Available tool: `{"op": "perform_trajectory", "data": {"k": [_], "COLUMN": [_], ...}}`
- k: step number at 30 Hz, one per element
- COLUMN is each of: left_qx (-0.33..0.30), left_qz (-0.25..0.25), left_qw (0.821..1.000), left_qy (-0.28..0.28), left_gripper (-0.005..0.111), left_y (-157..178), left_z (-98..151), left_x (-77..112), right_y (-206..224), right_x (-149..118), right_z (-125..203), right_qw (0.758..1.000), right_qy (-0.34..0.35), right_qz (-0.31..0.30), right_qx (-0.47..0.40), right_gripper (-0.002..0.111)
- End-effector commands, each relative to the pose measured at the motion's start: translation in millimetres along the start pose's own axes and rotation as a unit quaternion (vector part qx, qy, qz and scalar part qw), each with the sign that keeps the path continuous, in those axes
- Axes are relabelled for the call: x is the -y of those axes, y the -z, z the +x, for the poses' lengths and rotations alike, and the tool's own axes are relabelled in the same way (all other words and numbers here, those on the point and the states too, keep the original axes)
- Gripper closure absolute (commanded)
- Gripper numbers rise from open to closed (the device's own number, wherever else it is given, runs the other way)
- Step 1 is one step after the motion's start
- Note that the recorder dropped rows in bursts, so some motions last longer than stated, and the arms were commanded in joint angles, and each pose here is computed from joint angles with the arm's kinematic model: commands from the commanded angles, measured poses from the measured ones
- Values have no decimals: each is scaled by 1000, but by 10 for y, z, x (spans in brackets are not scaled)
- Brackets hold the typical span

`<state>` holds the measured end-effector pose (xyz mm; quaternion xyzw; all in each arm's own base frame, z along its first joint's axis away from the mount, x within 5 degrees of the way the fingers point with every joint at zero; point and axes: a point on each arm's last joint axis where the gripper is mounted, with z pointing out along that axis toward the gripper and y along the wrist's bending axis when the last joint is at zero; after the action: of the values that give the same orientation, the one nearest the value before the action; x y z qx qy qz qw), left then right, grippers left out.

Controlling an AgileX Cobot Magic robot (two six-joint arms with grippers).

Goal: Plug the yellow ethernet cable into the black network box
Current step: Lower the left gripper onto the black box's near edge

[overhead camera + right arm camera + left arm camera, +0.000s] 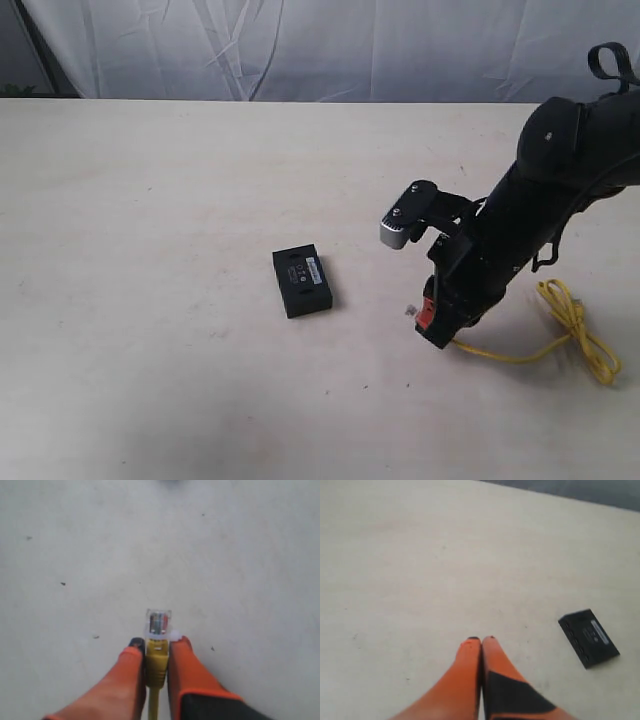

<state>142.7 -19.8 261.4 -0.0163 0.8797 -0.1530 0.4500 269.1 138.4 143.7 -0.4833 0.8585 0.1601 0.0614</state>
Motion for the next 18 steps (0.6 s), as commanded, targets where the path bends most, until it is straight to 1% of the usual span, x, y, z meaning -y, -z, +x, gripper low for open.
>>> {"op": "perform_trajectory", "data": {"k": [1, 3, 6, 10, 13, 15, 18], "left_qx": [-71, -93, -116, -142, -171, -190, -223], "left_qz": [45, 63, 78, 92, 125, 139, 163], "left_qw": [996, 992, 989, 984, 972, 966, 953], "left_qy": [-42, -53, -47, -60, -99, -110, -124], "left_gripper": [106, 106, 106, 106, 106, 106, 106], "left_y": [-231, -324, -490, -760, -1000, -1162, -1432], "left_z": [-153, -207, -312, -470, -522, -518, -522], "left_x": [42, 53, 48, 94, 241, 330, 468], "right_y": [-47, -73, -76, -72, -70, -67, -67], "right_x": [38, 35, 36, 67, 65, 50, 35], "right_z": [38, 61, 64, 45, 20, 5, -4], "right_qw": [999, 998, 998, 998, 997, 996, 995], "right_qy": [-37, -45, -44, -23, 21, 55, 73], "right_qz": [28, 32, 34, 51, 52, 45, 38], "right_qx": [24, 28, 28, 39, 50, 55, 59], "right_gripper": [109, 109, 109, 109, 109, 109, 109]}}
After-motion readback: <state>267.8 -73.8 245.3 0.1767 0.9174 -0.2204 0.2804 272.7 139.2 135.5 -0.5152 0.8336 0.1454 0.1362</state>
